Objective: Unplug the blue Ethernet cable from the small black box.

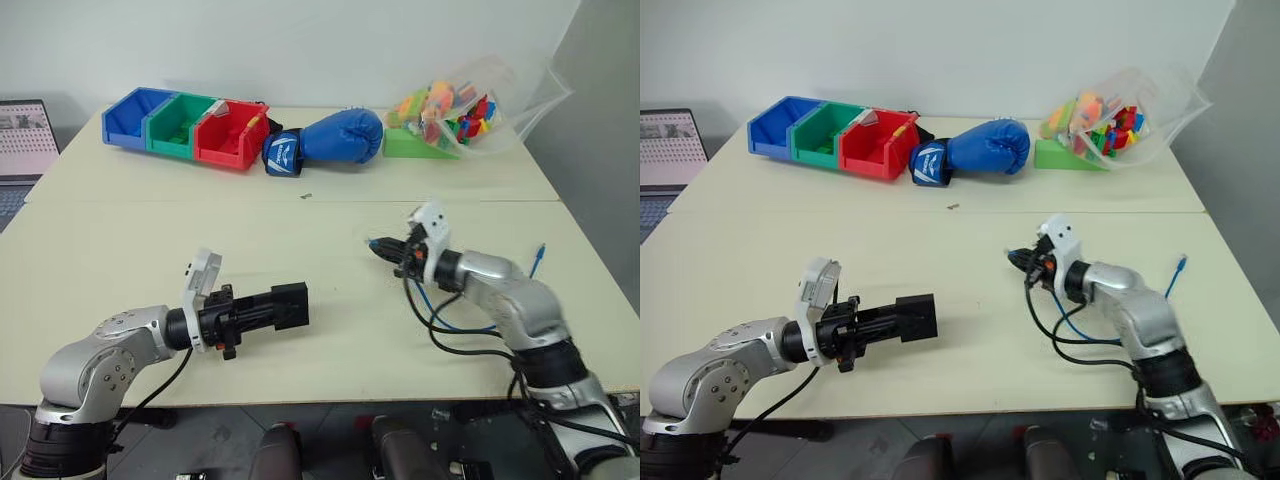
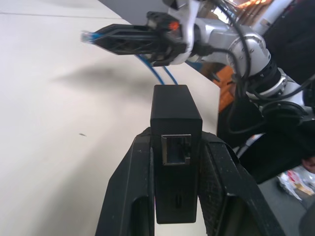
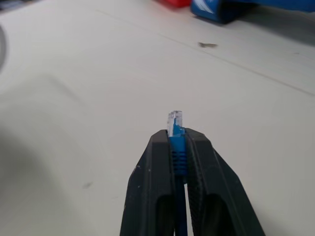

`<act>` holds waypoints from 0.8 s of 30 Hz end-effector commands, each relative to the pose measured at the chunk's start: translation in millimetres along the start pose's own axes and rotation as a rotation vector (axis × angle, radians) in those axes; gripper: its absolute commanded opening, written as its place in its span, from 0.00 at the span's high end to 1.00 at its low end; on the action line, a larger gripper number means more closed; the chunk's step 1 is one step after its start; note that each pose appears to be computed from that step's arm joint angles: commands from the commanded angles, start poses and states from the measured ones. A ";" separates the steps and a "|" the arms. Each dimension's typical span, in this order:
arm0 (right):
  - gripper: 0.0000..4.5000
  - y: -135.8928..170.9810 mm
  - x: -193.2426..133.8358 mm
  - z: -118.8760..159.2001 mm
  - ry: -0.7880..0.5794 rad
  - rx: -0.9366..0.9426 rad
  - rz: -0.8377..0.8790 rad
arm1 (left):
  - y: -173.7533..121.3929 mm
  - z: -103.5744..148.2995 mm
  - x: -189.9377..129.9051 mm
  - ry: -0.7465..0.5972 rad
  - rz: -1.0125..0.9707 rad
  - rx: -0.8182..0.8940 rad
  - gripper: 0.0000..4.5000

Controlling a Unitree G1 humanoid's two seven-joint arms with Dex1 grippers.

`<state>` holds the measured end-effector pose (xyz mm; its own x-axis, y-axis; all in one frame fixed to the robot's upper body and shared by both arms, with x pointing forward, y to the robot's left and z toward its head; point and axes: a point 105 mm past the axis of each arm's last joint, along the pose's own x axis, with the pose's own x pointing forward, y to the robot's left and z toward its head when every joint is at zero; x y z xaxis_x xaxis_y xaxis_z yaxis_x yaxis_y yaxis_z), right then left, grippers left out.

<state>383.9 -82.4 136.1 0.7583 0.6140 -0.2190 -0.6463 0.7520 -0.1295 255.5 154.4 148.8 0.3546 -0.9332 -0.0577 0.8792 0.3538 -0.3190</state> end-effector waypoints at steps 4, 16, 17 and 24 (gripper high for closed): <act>0.76 -40.6 17.4 -9.4 0.036 -0.061 -0.264 | 9.2 19.1 5.9 -0.070 0.089 0.091 0.83; 0.13 35.3 -38.7 57.6 -0.194 -0.110 0.282 | 92.6 65.2 0.9 -0.213 0.599 0.370 0.83; 0.07 42.7 -43.7 61.4 -0.196 -0.119 0.326 | 99.7 68.4 -0.5 -0.225 0.640 0.398 0.83; 0.02 65.5 -50.2 86.5 -0.190 -0.183 0.420 | 155.7 64.6 -13.2 -0.262 0.945 0.520 0.83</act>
<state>315.8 -50.2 203.8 0.4346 0.8898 -0.1392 -0.8945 0.4085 -0.1815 403.2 220.3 160.1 0.9480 -0.2991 0.1090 0.2854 0.9502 0.1249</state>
